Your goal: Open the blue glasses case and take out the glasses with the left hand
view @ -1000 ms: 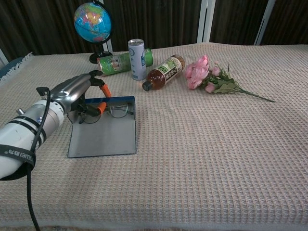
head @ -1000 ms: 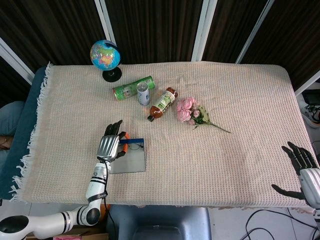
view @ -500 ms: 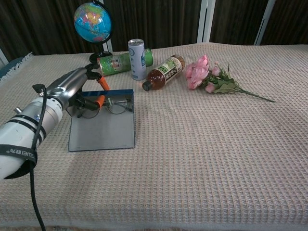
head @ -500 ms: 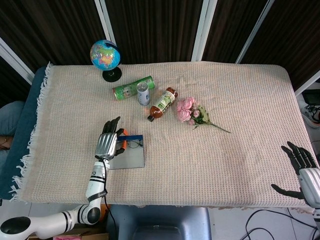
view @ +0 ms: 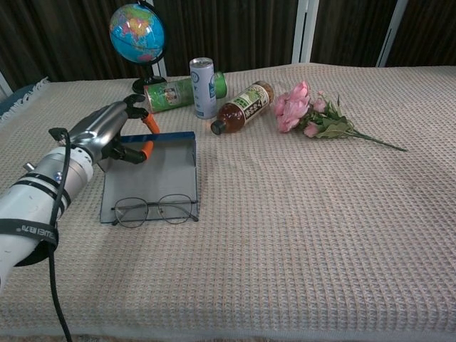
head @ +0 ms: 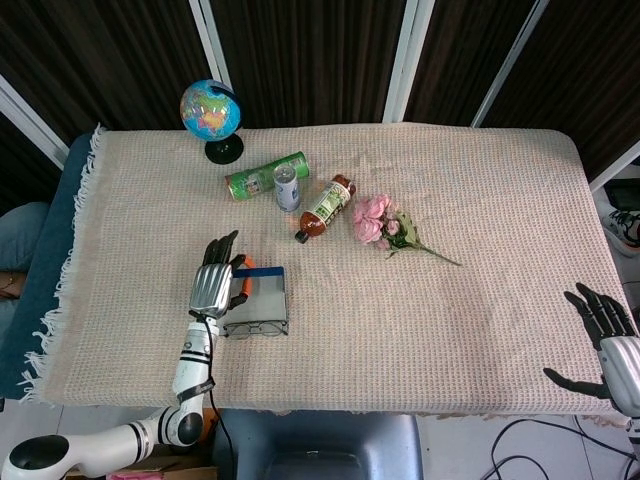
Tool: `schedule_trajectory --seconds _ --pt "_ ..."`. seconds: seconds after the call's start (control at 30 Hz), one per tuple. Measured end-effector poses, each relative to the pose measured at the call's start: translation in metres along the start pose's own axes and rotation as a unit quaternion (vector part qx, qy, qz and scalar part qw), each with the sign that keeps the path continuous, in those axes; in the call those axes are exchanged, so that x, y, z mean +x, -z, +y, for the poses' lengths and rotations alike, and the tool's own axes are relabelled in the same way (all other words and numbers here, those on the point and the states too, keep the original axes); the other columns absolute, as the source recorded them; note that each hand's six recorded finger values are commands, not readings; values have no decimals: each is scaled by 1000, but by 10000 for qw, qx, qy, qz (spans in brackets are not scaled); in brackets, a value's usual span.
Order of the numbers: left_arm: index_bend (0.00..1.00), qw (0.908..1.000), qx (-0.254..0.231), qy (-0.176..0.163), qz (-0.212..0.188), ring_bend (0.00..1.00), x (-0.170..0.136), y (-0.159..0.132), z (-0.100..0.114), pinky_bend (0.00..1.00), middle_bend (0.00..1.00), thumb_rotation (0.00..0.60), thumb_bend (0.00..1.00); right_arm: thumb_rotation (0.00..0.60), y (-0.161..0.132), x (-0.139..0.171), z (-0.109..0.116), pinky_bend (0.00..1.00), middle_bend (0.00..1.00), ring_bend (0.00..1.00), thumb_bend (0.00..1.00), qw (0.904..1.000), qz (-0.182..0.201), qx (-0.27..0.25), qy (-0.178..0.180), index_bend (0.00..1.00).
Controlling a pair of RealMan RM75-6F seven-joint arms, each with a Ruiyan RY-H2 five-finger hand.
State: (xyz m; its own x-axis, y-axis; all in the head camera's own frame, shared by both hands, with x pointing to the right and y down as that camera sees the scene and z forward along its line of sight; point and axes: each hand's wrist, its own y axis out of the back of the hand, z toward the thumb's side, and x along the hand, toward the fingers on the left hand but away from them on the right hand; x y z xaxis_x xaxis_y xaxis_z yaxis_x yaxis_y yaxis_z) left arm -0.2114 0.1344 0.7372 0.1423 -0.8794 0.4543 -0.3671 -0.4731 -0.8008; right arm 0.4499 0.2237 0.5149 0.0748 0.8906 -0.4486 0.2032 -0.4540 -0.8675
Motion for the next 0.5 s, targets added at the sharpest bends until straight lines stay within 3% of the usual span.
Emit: schedule_trajectory --seconds 0.27,0.5 --pt "555 10000 39 24 63 0 3 3 0 0 19 600 465 600 1 0 2 0 0 0 64 10000 -3 -28 24 0" --pt "545 9995 92 -217 191 0 23 10 17 0 17 600 464 600 1 2 3 0 0 0 64 10000 14 -45 39 0"
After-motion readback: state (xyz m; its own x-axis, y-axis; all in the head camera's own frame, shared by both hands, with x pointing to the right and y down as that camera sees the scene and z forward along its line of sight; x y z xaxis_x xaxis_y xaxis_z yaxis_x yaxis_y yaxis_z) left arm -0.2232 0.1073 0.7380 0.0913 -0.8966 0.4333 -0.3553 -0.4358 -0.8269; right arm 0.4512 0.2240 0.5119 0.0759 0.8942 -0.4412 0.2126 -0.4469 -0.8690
